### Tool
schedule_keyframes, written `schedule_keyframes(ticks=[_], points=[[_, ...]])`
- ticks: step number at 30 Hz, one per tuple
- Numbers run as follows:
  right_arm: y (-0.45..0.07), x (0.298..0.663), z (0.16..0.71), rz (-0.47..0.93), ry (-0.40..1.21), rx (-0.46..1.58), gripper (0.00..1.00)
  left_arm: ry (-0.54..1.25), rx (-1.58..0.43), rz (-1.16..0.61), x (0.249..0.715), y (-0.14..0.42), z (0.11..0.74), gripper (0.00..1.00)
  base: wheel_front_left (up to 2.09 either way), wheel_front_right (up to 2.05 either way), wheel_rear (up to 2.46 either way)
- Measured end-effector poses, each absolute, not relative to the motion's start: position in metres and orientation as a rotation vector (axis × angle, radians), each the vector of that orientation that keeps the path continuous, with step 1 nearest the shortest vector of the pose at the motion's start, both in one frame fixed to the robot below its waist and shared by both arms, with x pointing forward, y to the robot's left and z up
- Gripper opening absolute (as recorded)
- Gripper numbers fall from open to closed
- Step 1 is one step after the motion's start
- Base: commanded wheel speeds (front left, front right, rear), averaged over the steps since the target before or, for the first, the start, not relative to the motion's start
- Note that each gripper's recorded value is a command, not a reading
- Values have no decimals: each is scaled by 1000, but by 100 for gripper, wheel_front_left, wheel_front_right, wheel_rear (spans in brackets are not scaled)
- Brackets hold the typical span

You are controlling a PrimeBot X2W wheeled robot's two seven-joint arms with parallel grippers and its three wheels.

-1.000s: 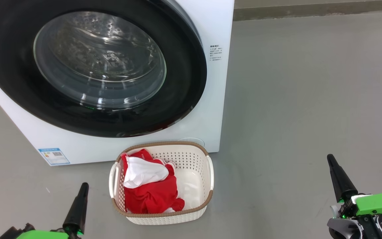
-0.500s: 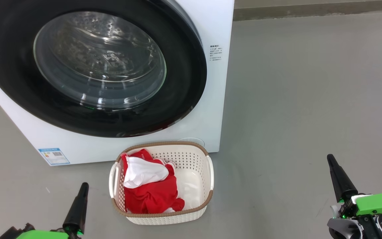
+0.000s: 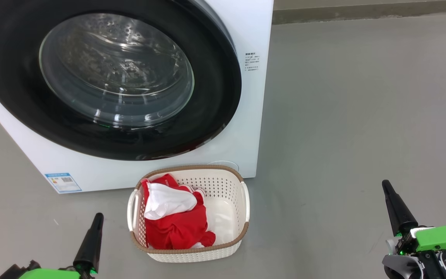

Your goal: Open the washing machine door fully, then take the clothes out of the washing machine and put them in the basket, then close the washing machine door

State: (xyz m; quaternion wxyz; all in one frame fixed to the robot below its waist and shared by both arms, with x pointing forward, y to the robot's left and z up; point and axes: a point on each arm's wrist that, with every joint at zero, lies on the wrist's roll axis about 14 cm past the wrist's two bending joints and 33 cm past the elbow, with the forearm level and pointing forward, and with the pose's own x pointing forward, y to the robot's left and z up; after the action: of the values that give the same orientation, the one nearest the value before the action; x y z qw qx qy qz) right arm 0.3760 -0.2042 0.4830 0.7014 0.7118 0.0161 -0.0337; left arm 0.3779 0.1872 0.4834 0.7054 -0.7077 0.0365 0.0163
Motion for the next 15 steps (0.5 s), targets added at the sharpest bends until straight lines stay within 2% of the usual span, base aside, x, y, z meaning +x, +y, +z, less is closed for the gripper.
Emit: schedule_keyframes(ticks=[15], points=[[-204,376,483,-76,35,1585,0,81,-1573,36,378,187,483,0,0,0,0]])
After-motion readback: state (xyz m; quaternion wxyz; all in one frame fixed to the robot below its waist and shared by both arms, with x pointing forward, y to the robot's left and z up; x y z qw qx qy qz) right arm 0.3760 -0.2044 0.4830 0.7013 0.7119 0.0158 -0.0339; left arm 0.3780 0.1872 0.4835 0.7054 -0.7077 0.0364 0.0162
